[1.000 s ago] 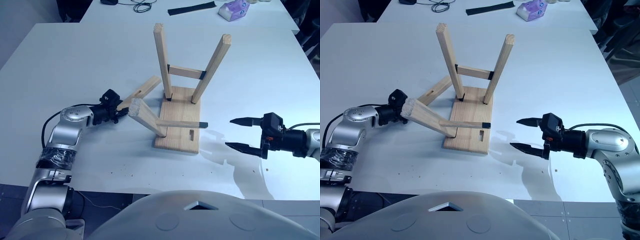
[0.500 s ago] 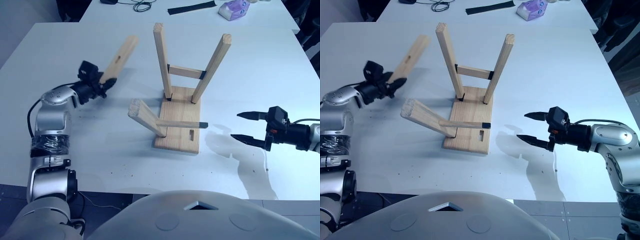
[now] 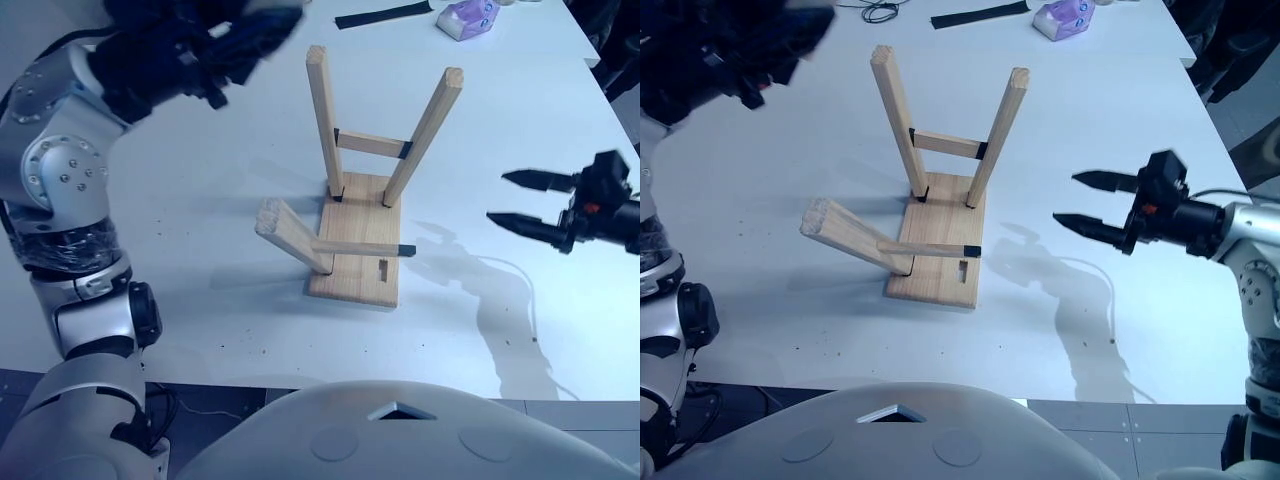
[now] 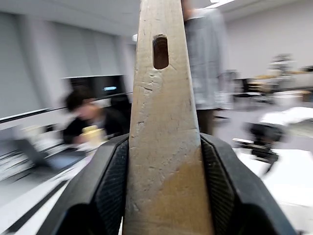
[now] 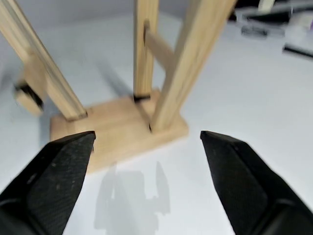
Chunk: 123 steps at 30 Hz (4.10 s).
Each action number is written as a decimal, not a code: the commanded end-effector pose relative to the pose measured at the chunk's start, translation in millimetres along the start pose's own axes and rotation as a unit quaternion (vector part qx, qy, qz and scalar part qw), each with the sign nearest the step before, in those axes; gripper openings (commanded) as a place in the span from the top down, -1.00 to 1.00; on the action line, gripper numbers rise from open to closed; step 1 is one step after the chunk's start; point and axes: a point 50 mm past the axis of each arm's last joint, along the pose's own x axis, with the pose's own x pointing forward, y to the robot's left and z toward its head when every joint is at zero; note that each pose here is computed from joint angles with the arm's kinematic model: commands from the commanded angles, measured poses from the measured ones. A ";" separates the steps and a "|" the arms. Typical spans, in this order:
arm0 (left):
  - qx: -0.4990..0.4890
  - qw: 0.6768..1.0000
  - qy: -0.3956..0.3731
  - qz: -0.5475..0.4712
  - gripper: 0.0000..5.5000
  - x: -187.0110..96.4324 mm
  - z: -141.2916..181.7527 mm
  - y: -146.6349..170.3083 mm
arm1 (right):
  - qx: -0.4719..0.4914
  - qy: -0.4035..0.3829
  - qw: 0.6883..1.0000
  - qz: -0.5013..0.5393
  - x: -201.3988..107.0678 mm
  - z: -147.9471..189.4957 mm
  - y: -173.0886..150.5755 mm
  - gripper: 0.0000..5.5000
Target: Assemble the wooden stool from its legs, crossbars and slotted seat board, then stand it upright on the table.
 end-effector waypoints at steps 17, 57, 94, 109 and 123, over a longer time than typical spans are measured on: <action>-0.096 0.986 0.052 -0.127 0.25 22.4 -49.9 -38.3 | -0.004 -0.154 0.972 0.175 36.0 90.8 23.5 -0.45; -0.121 0.982 0.066 -0.127 0.25 24.4 -60.3 -29.8 | -0.020 -0.129 0.974 0.187 55.5 83.6 30.5 0.27; -0.047 0.953 0.299 -0.016 -0.27 -84.6 -108.6 -32.5 | -0.083 0.050 0.991 0.098 18.6 29.1 23.3 0.27; -0.074 0.948 0.305 -0.055 -0.27 -84.1 -119.6 -56.0 | -0.062 0.044 0.987 0.141 24.1 20.9 52.9 0.27; -0.072 0.948 0.303 -0.070 -0.27 -77.2 -117.8 -50.0 | -0.057 0.034 0.989 0.135 33.1 11.0 63.2 0.27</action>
